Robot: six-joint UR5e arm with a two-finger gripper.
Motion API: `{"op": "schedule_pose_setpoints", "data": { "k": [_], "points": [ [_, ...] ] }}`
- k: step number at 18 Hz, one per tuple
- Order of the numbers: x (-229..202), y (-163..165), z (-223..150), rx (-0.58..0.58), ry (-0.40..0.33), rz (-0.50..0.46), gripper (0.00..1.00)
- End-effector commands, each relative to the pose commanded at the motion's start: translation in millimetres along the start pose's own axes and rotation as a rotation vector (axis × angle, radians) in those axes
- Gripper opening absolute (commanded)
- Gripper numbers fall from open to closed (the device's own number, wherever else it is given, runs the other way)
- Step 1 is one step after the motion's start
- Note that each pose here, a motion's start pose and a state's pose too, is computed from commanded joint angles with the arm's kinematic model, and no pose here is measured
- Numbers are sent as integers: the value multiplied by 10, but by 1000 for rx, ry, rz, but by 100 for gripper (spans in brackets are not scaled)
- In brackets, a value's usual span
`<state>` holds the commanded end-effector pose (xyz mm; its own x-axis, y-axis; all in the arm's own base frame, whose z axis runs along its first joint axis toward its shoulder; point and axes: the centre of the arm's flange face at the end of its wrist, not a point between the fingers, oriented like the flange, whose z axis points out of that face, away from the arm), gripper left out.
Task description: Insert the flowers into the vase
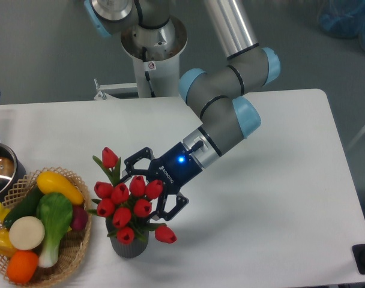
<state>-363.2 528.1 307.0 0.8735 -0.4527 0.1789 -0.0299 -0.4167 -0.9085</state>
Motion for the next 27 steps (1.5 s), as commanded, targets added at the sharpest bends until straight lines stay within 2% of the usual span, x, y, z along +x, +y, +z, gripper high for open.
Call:
{"op": "schedule_pose_setpoints", "data": {
  "k": [11,19,25,27],
  "points": [
    [-59,88,-174,-12,-33,-18,99],
    [-205,44,-934,-74,-188,-5,100],
    [-344,14,-1520,-65,-287,-4,100],
    [-343,20,-1673,-107,-328,-3,100]
  ]
}}
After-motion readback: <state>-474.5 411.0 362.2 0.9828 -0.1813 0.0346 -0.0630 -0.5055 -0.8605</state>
